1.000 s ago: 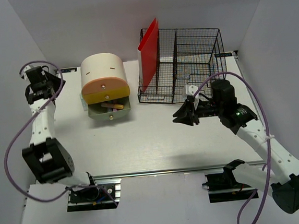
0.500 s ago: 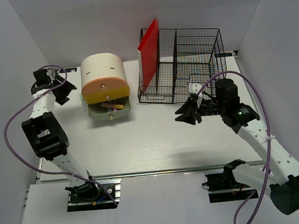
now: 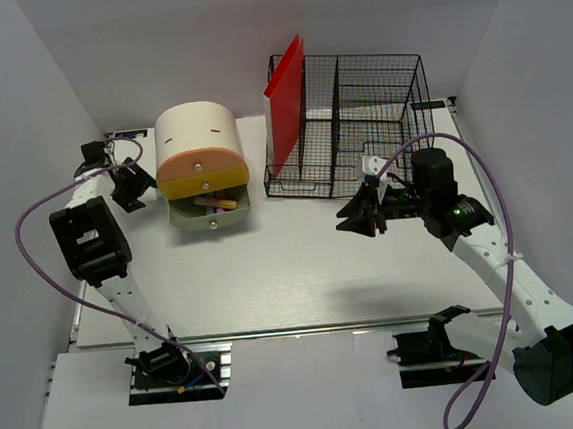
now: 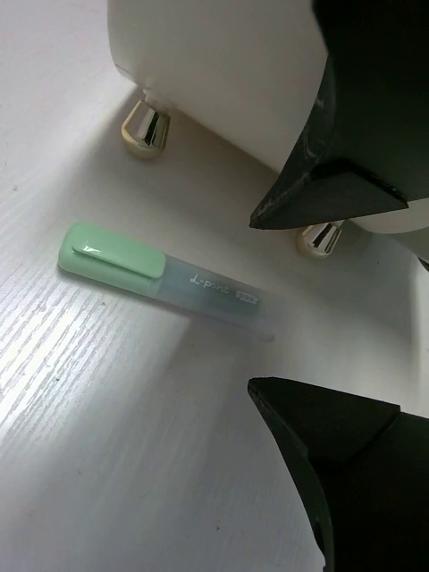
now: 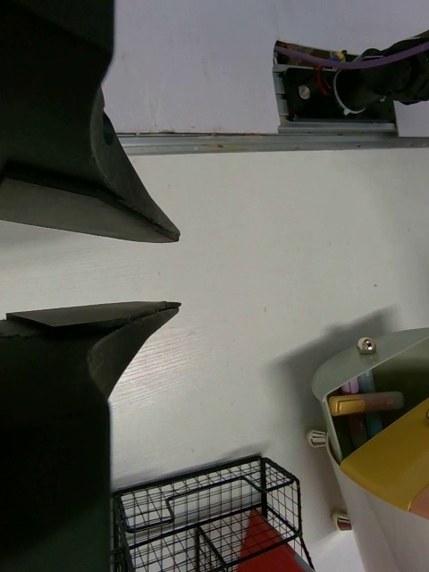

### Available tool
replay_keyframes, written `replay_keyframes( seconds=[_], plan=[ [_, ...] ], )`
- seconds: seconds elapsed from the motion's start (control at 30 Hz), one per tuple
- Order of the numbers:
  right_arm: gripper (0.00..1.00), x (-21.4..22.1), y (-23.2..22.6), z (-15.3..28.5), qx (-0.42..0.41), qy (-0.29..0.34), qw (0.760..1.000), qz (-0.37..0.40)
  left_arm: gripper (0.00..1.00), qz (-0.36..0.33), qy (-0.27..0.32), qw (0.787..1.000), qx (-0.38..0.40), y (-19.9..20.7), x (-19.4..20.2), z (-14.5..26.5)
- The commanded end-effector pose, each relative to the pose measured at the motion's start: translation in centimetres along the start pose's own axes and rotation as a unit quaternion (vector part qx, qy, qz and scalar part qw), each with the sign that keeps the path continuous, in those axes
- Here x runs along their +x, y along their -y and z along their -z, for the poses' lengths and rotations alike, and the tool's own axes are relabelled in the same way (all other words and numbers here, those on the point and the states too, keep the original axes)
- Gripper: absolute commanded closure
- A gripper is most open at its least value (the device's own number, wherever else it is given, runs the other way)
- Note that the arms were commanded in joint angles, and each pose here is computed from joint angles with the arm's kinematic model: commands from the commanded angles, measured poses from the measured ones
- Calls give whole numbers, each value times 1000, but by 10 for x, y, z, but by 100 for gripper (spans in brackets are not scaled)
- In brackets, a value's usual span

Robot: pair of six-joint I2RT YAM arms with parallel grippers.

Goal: Organize the desk

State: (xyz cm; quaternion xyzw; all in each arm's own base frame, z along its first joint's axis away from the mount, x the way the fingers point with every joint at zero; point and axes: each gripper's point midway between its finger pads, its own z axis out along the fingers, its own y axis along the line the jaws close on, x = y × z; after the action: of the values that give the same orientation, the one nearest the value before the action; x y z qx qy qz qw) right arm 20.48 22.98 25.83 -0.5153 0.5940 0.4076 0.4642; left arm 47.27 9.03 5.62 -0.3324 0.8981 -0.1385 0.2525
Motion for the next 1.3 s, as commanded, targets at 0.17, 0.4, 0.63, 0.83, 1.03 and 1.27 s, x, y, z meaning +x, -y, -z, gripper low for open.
replay_keyframes(
  seconds=[0.17, 0.4, 0.63, 0.83, 1.03, 1.27],
  plan=[
    [61, 3, 0, -2, -13, 7, 1000, 0, 23, -37, -4, 999, -13, 2, -8, -5],
    [61, 5, 2, -2, -11, 6, 1000, -3, 23, -56, -15, 998, -37, -6, -4, -13],
    [61, 4, 2, -2, -11, 6, 1000, -2, 23, -64, -26, 997, -39, -5, -1, -19],
    [61, 4, 1, -2, -12, 7, 1000, -4, 23, -72, -39, 995, -54, -5, 5, -28],
    [61, 4, 1, -2, -14, 7, 1000, -4, 23, -76, -41, 992, -95, -20, 3, -30],
    [61, 3, 0, -1, -15, 8, 1000, -4, 22, -88, -43, 986, -132, -35, 4, -27]
  ],
)
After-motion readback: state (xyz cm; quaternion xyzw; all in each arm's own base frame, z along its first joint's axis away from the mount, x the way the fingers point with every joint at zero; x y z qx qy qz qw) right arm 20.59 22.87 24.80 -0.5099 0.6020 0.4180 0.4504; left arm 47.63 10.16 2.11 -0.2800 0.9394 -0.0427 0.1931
